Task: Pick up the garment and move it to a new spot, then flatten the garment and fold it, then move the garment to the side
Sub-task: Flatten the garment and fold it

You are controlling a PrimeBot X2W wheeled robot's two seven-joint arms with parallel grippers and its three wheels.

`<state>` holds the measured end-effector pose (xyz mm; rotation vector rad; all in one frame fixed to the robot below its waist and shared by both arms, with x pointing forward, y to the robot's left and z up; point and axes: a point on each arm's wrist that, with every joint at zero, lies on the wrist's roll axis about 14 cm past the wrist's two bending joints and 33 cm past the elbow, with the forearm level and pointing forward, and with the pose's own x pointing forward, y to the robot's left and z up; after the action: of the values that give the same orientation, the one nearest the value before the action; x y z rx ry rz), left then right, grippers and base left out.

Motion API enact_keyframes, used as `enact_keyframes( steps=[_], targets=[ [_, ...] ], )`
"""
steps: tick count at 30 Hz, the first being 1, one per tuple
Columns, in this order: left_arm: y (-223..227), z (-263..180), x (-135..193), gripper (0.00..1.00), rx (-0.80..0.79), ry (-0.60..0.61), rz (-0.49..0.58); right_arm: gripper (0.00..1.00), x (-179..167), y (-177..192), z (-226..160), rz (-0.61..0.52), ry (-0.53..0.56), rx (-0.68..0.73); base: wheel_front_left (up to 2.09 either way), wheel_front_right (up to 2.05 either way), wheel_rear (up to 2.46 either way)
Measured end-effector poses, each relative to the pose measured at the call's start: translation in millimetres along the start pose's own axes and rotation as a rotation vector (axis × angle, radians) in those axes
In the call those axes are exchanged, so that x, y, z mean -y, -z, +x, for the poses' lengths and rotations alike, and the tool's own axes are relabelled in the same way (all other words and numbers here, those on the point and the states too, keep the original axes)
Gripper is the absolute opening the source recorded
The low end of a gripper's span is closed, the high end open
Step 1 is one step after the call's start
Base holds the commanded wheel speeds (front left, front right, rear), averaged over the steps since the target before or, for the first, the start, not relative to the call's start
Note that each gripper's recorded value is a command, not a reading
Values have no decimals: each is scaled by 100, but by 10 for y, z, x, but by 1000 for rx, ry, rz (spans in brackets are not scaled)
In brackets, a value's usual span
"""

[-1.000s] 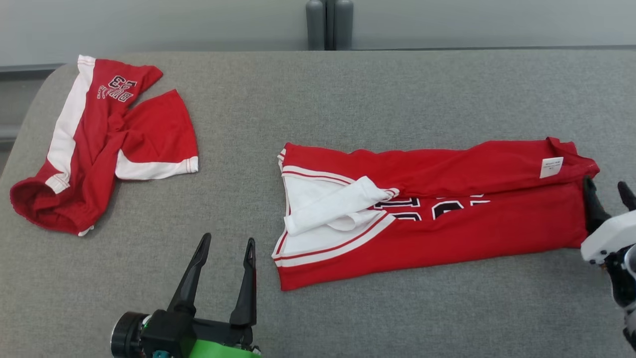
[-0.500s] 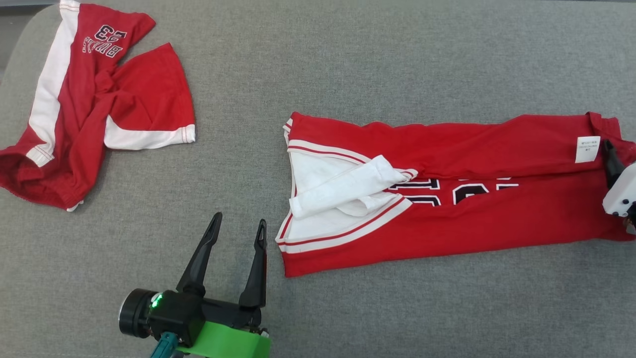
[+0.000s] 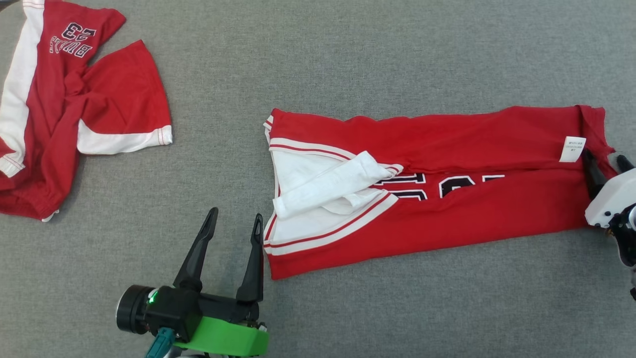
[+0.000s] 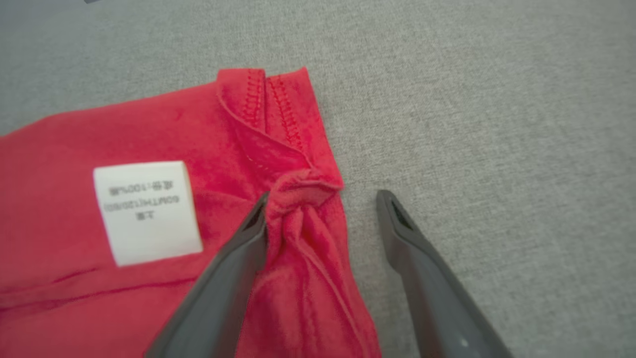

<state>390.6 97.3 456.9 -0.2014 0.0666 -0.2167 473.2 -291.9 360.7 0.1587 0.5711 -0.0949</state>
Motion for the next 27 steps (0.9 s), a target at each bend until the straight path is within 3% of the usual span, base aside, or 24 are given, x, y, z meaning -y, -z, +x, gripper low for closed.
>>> enact_keyframes(
  steps=[8, 9, 10, 12, 14, 20, 27],
  targets=[
    [-38, 1, 28, 100, 11, 8, 3, 100, -30, 109, -89, 46, -9, -1, 0, 0, 0],
    [-46, -2, 25, 100, 14, 6, 4, 93, -39, 122, -100, 45, -12, -3, 0, 0, 0],
    [-52, -3, 24, 100, 15, 5, 4, 72, -51, 134, -106, 51, -16, -8, 0, 0, 0],
    [-62, -8, 24, 100, 18, 5, 2, 43, -84, 138, -110, 59, -25, -8, 0, 0, 0],
    [-68, -14, 27, 100, 19, 5, 2, 1, -112, 138, -108, 56, -33, -9, 0, 0, 0],
    [-109, -41, 0, 100, 29, -5, 8, 0, -162, 121, -114, 56, -52, -11, 0, 0, 0],
    [-134, -30, 22, 100, 38, 2, 5, 0, 244, -48, -230, -142, 15, 22, 0, 0, 0]
  ],
)
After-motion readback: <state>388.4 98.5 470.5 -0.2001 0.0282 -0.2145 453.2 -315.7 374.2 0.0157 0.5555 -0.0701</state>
